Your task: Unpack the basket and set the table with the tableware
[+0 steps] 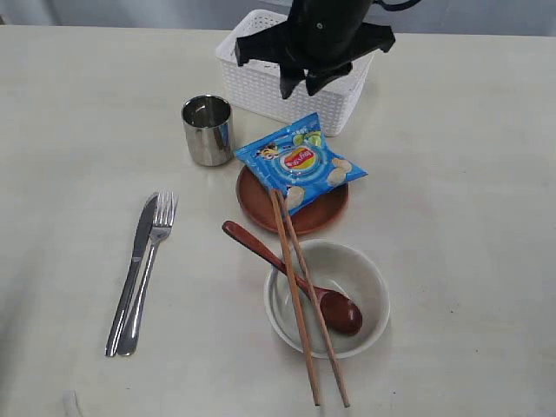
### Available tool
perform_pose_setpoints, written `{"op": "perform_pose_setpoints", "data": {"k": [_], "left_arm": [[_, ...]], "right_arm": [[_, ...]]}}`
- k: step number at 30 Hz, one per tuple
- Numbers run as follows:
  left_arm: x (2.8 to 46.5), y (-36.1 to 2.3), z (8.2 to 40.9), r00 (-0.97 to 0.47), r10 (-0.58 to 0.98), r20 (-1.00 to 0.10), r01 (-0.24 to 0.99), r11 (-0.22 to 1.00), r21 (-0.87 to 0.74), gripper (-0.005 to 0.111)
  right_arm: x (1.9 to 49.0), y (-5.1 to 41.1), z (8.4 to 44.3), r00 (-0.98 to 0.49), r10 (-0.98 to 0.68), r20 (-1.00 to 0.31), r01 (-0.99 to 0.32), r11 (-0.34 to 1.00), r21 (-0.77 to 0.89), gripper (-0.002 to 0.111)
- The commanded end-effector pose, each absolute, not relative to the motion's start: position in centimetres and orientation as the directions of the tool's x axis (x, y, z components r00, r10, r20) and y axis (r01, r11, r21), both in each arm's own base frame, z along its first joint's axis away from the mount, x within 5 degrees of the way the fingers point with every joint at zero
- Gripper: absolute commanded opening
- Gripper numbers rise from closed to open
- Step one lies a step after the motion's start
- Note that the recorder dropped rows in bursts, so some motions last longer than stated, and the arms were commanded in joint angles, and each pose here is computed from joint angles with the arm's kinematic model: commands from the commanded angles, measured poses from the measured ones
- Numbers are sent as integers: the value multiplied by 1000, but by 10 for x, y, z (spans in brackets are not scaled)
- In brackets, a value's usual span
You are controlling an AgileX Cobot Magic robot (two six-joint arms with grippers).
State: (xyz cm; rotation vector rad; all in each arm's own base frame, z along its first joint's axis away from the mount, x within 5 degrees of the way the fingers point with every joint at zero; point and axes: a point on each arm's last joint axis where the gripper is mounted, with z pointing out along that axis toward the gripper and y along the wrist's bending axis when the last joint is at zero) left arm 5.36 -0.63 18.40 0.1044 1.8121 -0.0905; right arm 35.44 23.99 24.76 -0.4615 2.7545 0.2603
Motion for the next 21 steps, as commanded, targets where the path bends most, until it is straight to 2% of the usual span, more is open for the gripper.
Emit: {"op": "perform_pose_setpoints", "data": {"k": [1, 7, 14, 21], "left_arm": [[54, -7, 184, -233, 22, -972, 127, 992, -8, 0], [54, -7, 184, -233, 22, -972, 127, 992, -8, 0], [54, -7, 184, -233, 22, -972, 127, 992, -8, 0], [54, -7, 184, -233, 22, -972, 127, 992, -8, 0]], "right_arm": [[361, 259, 257, -890, -289, -354, -384, 892, 238, 38], [373, 293, 258, -879, -323, -349, -418, 876, 241, 40], [386, 308, 224, -911, -309, -273, -376, 895, 239, 40], [397, 306, 200, -922, -267, -280, -322, 931, 172, 40]]}}
